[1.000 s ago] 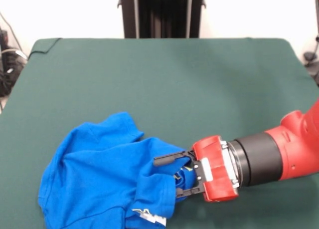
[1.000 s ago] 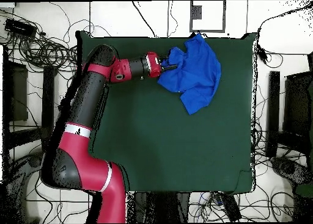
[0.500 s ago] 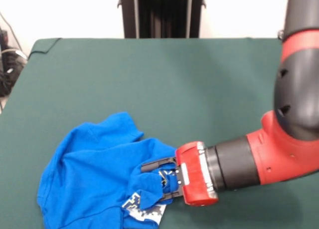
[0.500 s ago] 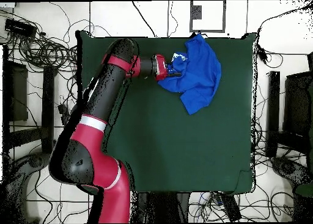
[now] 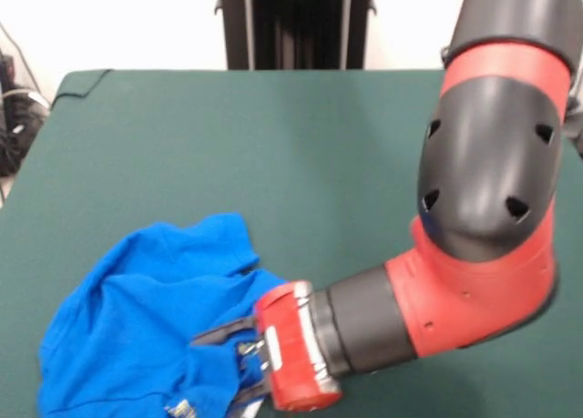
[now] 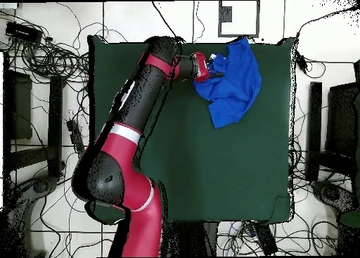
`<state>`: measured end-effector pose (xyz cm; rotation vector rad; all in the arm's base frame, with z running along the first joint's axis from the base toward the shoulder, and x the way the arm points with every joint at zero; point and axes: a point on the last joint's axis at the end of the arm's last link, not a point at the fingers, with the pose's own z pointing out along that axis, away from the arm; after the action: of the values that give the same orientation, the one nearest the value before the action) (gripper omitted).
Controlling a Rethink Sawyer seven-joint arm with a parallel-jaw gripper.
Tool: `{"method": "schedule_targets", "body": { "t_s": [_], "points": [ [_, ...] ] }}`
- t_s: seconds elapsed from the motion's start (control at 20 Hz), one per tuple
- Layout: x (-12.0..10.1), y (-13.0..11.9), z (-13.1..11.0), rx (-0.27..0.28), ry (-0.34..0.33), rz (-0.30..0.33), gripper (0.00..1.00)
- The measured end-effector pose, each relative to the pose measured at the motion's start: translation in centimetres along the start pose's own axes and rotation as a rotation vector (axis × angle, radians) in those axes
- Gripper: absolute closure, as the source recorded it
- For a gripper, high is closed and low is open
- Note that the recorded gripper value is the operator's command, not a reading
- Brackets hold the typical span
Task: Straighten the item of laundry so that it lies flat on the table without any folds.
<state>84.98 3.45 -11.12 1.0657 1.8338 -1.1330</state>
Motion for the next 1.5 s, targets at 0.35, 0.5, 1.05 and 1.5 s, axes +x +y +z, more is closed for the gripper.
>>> {"method": "schedule_targets", "body": {
  "t_s": [0.35, 0.5, 1.05, 1.5],
  "points": [
    [-0.7, 1.9, 0.4, -0.17, -0.248, -0.149, 0.0],
    [-0.1, 2.2, -0.7, -0.185, -0.289, -0.181, 0.0],
    [1.3, 3.0, -4.8, -0.232, -0.367, -0.235, 0.0],
    [1.1, 3.1, -5.4, -0.238, -0.408, -0.258, 0.0]
  ]
}}
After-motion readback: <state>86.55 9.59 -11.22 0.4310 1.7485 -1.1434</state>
